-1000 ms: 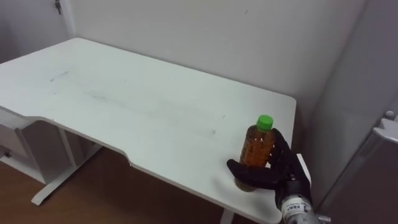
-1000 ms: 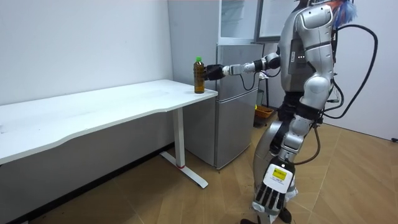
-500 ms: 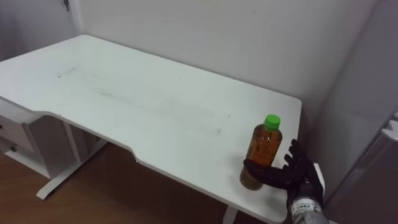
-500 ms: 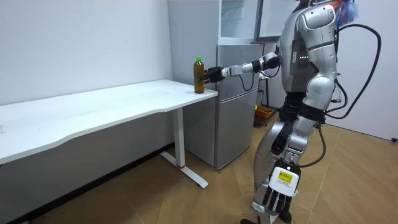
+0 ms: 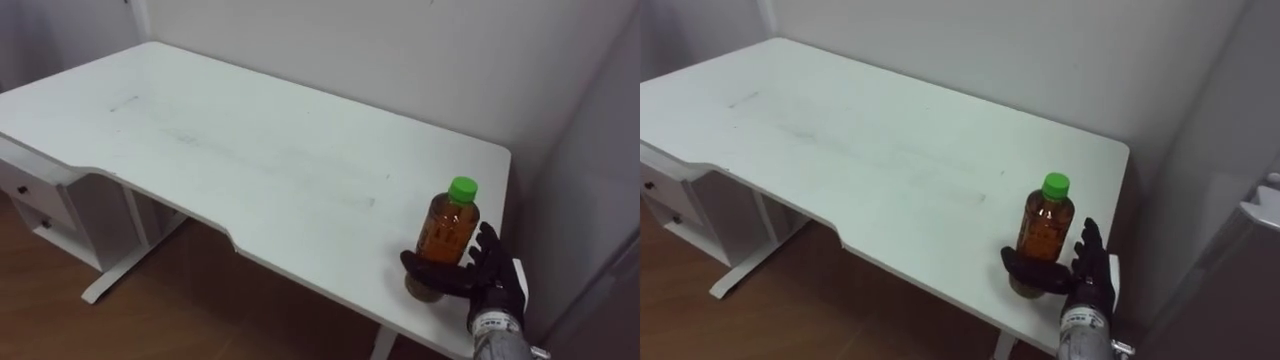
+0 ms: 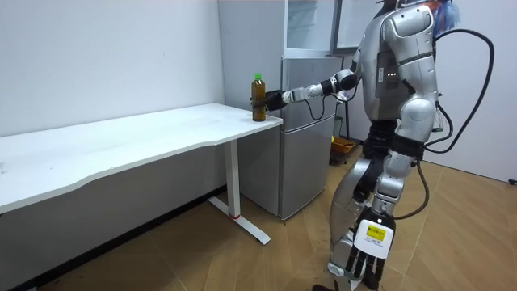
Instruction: Put the bottle in the upper fridge
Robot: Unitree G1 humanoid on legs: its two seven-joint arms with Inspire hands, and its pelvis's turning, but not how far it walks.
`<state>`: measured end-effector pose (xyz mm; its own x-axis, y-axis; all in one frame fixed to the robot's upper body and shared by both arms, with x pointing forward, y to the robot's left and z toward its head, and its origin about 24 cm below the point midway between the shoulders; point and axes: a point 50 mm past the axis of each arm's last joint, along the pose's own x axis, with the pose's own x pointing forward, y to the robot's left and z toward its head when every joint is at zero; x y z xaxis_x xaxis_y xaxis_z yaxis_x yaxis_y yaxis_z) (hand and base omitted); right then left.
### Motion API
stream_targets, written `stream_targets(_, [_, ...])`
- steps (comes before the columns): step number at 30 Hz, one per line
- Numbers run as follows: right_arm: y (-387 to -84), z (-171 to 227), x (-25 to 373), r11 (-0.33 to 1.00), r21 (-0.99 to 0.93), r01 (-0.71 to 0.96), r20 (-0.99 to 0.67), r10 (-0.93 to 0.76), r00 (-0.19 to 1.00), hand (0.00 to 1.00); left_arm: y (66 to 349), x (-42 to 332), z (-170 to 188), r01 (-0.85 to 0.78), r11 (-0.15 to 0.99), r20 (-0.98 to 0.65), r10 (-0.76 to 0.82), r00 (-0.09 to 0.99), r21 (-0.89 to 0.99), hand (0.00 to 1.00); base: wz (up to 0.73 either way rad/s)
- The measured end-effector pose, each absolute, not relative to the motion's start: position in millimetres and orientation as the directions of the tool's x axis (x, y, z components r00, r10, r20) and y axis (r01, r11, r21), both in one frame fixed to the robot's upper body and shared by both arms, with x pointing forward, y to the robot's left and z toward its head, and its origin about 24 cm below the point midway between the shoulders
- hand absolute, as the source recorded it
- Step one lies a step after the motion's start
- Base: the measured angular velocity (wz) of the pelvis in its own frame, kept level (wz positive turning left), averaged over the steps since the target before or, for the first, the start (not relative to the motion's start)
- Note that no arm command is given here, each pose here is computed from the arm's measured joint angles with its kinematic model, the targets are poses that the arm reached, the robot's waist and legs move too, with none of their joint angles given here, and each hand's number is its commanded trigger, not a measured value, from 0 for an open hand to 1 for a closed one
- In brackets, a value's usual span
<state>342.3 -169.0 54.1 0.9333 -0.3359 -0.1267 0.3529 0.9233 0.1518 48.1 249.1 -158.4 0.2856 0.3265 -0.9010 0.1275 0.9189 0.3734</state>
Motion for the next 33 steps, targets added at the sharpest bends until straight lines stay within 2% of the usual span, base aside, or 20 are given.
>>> stream_targets(18, [-164.6,55.5,342.8,0.941,0.093,0.324,-0.091,-0.316,0.944,0.00,249.5,57.2,-157.3,0.124,0.919,-0.896,0.323,0.305,0.374,0.00,0.00])
stream_targets(19, [-164.6,55.4,342.8,0.941,0.093,0.324,-0.091,-0.316,0.944,0.16,249.5,57.2,-157.3,0.124,0.919,-0.896,0.323,0.305,0.374,0.00,0.00])
stream_targets(20, [-164.6,55.4,342.8,0.941,0.093,0.324,-0.091,-0.316,0.944,1.00,249.5,57.2,-157.3,0.124,0.919,-0.896,0.323,0.305,0.374,0.00,0.00])
stream_targets(33, [-166.5,50.3,342.1,0.941,0.076,0.329,-0.109,-0.320,0.941,1.00,248.5,54.6,-158.3,0.131,0.925,-0.905,0.307,0.294,0.357,0.00,0.00])
